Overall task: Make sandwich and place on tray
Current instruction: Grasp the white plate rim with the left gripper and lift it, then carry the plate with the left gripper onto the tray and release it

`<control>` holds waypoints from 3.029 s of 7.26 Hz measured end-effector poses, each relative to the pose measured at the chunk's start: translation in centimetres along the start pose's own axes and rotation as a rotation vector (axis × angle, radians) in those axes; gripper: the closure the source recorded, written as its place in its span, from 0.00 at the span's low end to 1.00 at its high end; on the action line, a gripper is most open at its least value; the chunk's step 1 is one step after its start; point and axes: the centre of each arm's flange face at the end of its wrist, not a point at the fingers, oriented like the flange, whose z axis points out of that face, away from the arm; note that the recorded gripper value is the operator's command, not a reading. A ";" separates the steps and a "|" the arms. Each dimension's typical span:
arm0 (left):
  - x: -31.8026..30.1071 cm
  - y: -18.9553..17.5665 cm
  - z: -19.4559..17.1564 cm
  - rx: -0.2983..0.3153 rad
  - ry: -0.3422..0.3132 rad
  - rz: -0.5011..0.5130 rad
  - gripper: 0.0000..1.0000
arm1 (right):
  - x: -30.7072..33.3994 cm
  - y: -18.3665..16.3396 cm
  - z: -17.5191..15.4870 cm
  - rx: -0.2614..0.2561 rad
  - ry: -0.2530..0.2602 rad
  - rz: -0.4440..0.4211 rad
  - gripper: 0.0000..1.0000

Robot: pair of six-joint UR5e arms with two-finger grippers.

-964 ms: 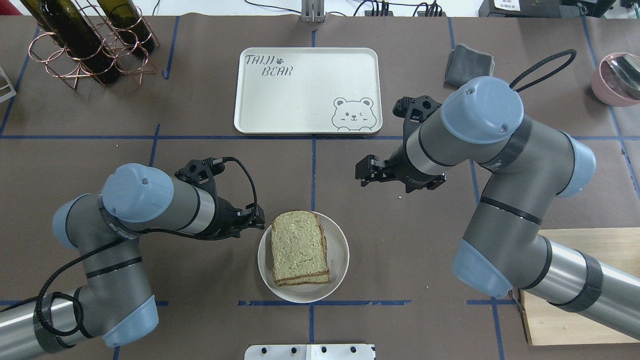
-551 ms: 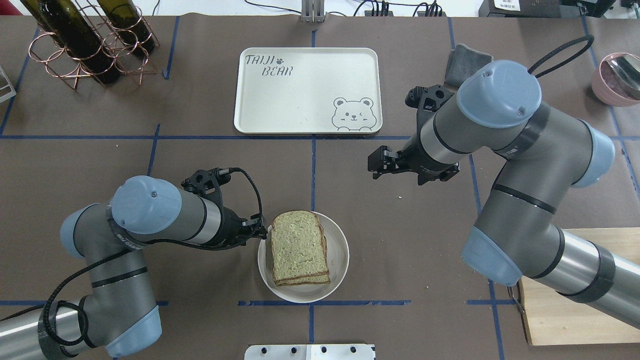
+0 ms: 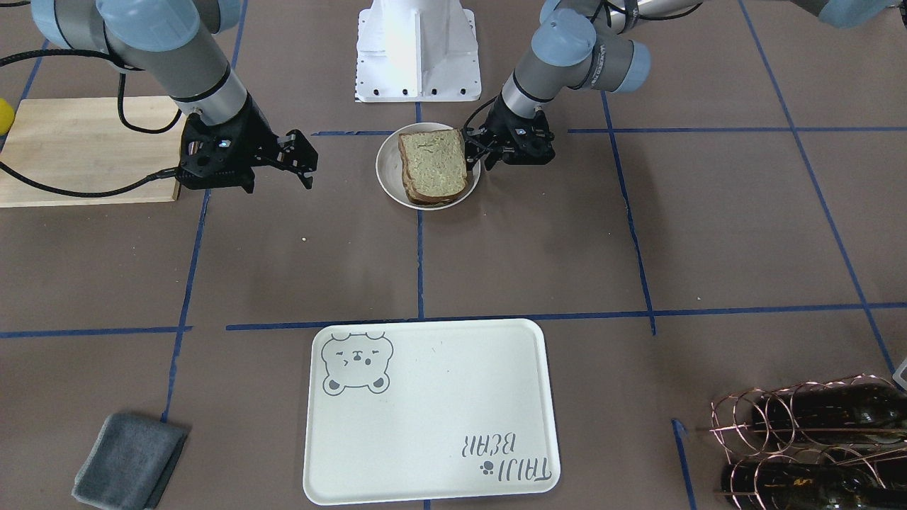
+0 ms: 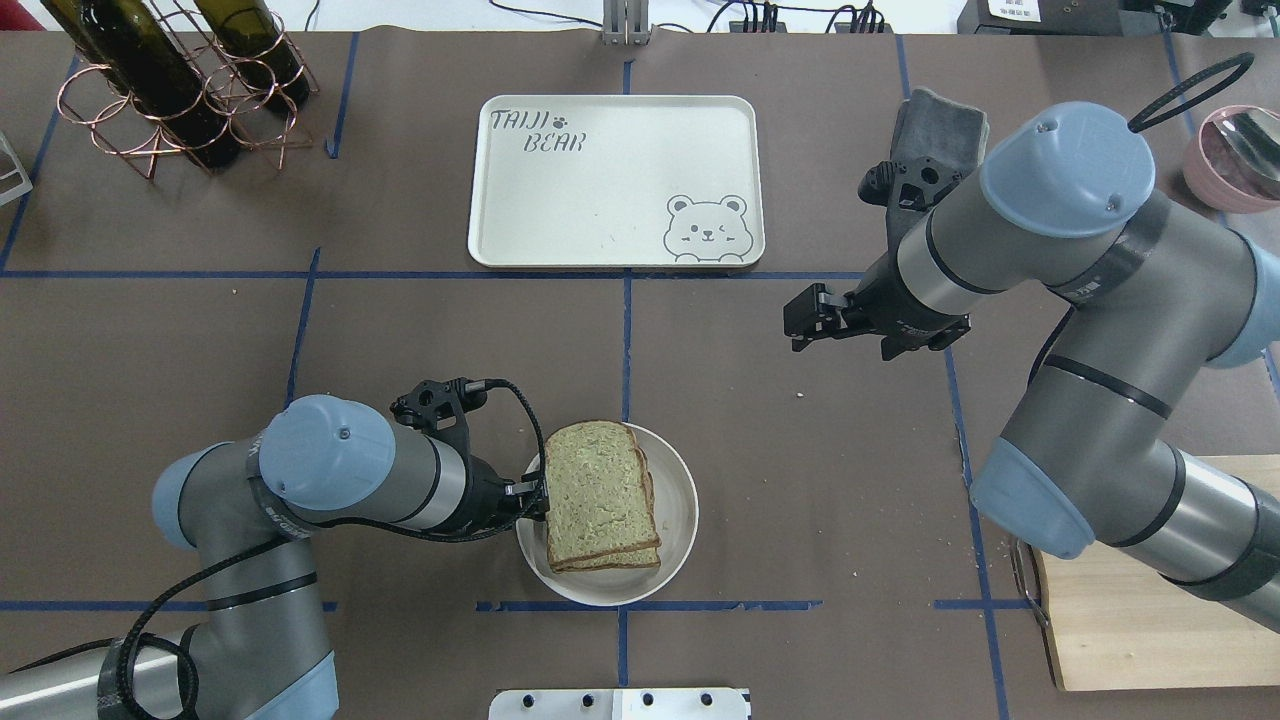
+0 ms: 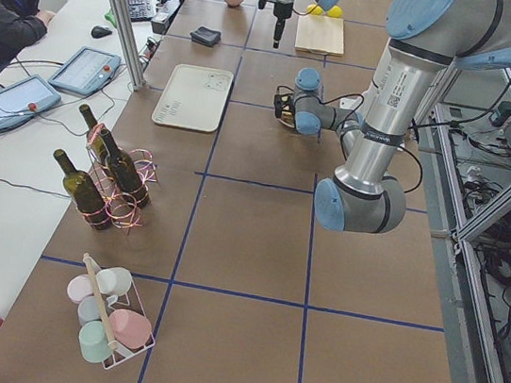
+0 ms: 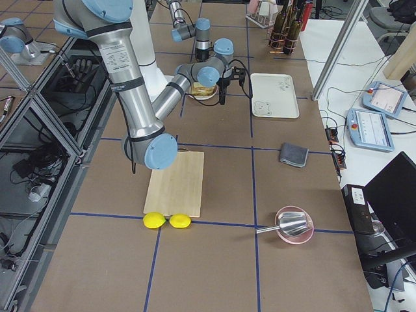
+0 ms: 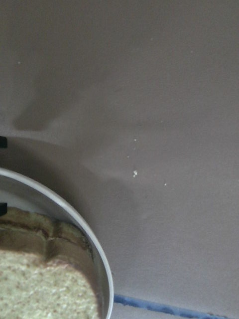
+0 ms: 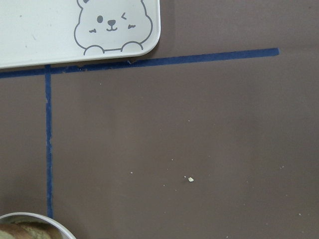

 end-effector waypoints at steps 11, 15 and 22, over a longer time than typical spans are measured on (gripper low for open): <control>2.5 1.4 -3.9 -0.042 0.118 -0.011 1.00 | 2.4 -0.3 -1.3 0.016 0.011 0.007 0.00; 4.1 -4.5 -4.6 0.013 0.199 -0.269 1.00 | 12.1 0.2 -3.1 0.003 0.082 -0.113 0.00; 9.3 -24.9 -2.3 0.313 0.156 -0.499 1.00 | 24.3 -1.5 -6.5 -0.018 0.139 -0.202 0.00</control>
